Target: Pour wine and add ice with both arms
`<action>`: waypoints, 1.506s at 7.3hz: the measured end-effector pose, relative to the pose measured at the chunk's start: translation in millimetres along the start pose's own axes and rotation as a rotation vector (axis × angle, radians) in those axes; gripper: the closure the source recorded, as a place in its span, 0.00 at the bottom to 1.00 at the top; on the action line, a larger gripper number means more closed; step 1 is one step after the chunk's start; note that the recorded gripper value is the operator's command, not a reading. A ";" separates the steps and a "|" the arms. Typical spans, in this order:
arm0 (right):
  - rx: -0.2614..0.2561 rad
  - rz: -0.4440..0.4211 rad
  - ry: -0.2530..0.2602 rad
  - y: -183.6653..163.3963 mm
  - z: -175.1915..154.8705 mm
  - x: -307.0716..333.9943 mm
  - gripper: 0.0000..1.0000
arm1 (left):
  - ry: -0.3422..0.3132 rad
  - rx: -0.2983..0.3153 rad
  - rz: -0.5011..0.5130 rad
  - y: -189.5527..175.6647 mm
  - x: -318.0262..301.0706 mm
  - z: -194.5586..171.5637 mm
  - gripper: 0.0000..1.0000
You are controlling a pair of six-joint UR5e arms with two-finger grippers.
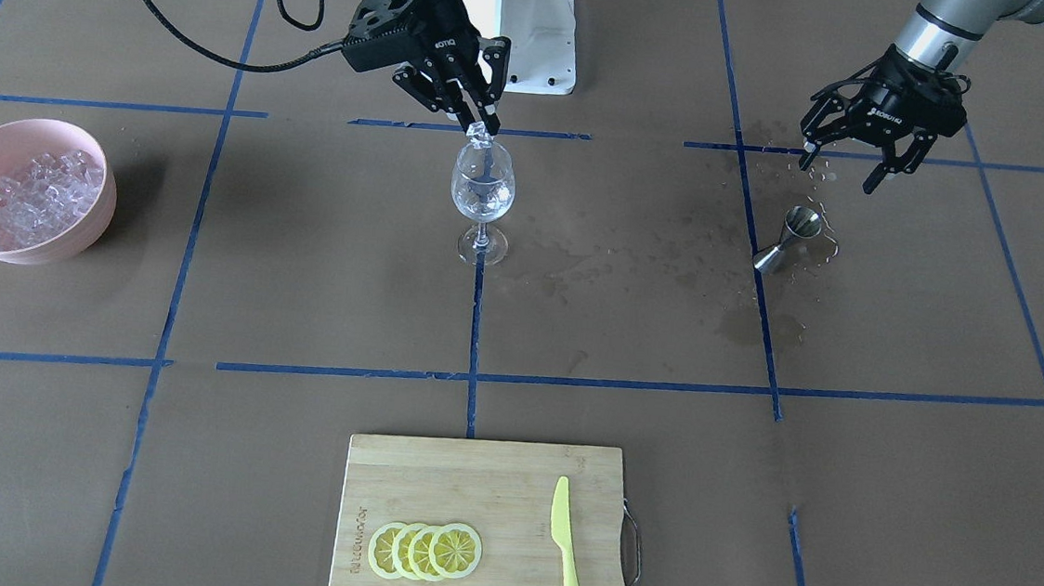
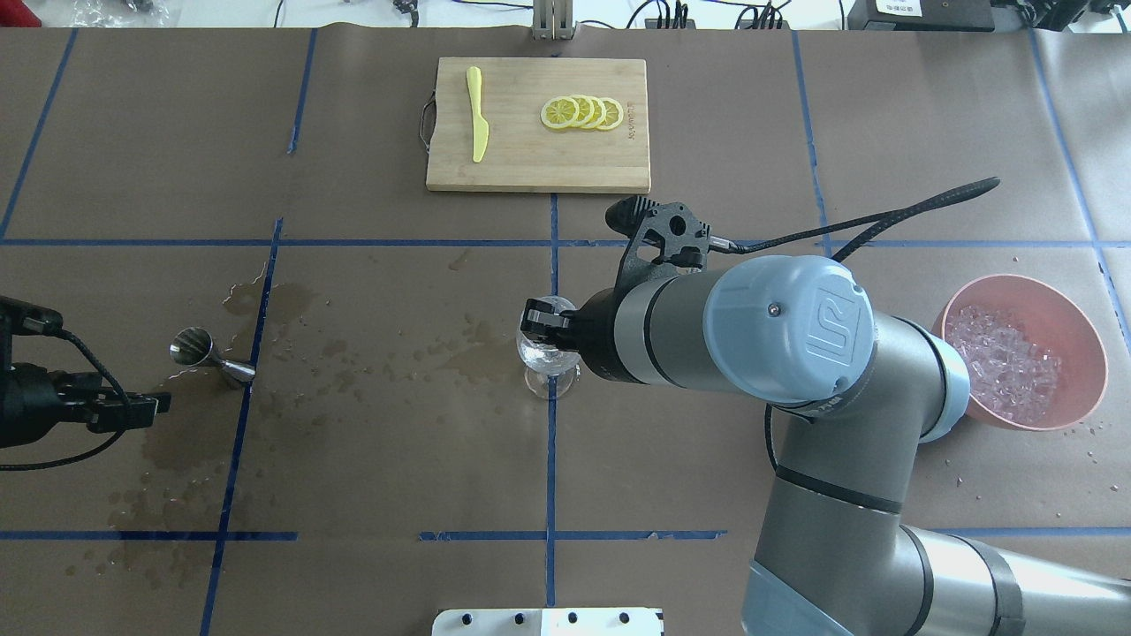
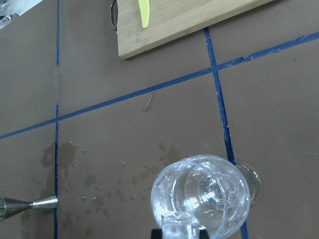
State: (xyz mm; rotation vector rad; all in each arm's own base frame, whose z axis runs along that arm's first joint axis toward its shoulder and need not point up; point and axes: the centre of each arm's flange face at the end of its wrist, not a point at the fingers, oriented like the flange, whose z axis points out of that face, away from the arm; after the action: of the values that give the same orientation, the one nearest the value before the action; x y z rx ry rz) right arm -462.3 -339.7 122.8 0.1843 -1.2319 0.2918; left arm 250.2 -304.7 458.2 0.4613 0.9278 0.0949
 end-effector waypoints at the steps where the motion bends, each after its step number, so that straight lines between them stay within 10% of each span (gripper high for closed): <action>1: 0.001 0.000 0.000 -0.4 0.7 0.1 1.00 | 0.000 0.000 0.000 0.0 0.0 0.0 0.00; 11: 0.026 0.019 -0.008 -13.6 1.3 -7.3 0.00 | -0.001 0.001 -0.001 -0.2 -0.2 0.0 0.00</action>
State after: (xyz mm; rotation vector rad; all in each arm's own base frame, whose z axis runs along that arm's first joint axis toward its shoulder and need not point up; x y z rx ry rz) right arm -461.4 -353.8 116.6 0.1968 -1.2388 0.3242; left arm 250.0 -304.9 458.2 0.4620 0.9272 0.0930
